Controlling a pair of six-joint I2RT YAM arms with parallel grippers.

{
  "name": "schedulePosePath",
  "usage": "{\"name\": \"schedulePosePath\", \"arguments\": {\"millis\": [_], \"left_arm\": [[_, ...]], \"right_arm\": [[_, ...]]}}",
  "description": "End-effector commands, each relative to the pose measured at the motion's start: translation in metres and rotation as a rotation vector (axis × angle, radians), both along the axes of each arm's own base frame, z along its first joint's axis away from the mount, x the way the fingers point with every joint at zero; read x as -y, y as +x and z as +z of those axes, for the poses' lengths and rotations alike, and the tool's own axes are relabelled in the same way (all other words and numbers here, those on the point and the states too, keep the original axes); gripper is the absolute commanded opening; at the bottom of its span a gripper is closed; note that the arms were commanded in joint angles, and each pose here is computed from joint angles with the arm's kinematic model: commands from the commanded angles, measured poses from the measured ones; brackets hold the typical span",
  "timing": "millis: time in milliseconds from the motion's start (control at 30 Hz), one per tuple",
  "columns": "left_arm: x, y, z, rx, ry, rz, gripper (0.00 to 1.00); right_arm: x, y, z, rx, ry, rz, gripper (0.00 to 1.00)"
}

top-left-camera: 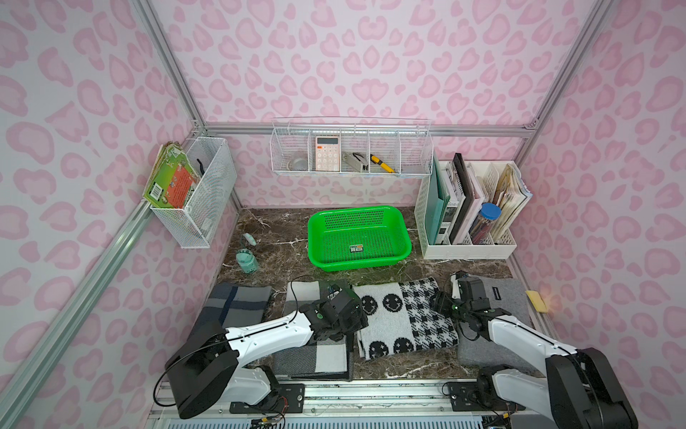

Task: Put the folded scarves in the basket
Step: Pick up the scarf at the center of the board.

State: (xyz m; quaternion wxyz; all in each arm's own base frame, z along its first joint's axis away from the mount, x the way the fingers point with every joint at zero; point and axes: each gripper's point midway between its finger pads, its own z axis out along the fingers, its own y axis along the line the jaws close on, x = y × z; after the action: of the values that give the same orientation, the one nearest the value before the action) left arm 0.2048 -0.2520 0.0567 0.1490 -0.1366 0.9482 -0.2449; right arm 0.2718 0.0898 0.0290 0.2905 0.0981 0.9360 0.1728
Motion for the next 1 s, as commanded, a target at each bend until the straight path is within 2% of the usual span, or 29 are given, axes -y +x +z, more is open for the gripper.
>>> {"name": "schedulePosePath", "arguments": {"millis": [0, 100, 133, 167, 300, 633, 800, 967], "left_arm": [[0.007, 0.001, 0.001, -0.009, -0.017, -0.003, 0.79], [0.012, 0.002, 0.001, -0.008, -0.031, -0.007, 0.79], [0.014, 0.002, 0.001, -0.006, -0.036, -0.012, 0.79], [0.016, 0.002, 0.001, -0.005, -0.042, -0.015, 0.79], [0.029, 0.002, -0.001, -0.018, -0.069, -0.040, 0.79], [0.034, 0.008, -0.021, -0.058, -0.014, -0.031, 0.74], [0.036, 0.006, -0.037, -0.093, 0.010, -0.032, 0.70], [0.040, 0.008, -0.041, -0.100, 0.006, -0.041, 0.61]], "right_arm": [[0.006, -0.018, -0.017, -0.094, -0.034, -0.023, 0.53], [0.009, -0.019, -0.015, -0.081, -0.037, -0.044, 0.25], [0.012, -0.020, -0.014, -0.074, -0.042, -0.055, 0.19], [0.014, -0.019, -0.012, -0.064, -0.046, -0.066, 0.17], [0.025, -0.017, -0.007, -0.041, -0.067, -0.115, 0.18], [0.022, -0.020, -0.007, -0.043, -0.036, -0.104, 0.22], [0.019, -0.021, -0.010, -0.049, -0.017, -0.099, 0.31], [0.013, -0.022, -0.007, -0.043, 0.013, -0.083, 0.29]]}}
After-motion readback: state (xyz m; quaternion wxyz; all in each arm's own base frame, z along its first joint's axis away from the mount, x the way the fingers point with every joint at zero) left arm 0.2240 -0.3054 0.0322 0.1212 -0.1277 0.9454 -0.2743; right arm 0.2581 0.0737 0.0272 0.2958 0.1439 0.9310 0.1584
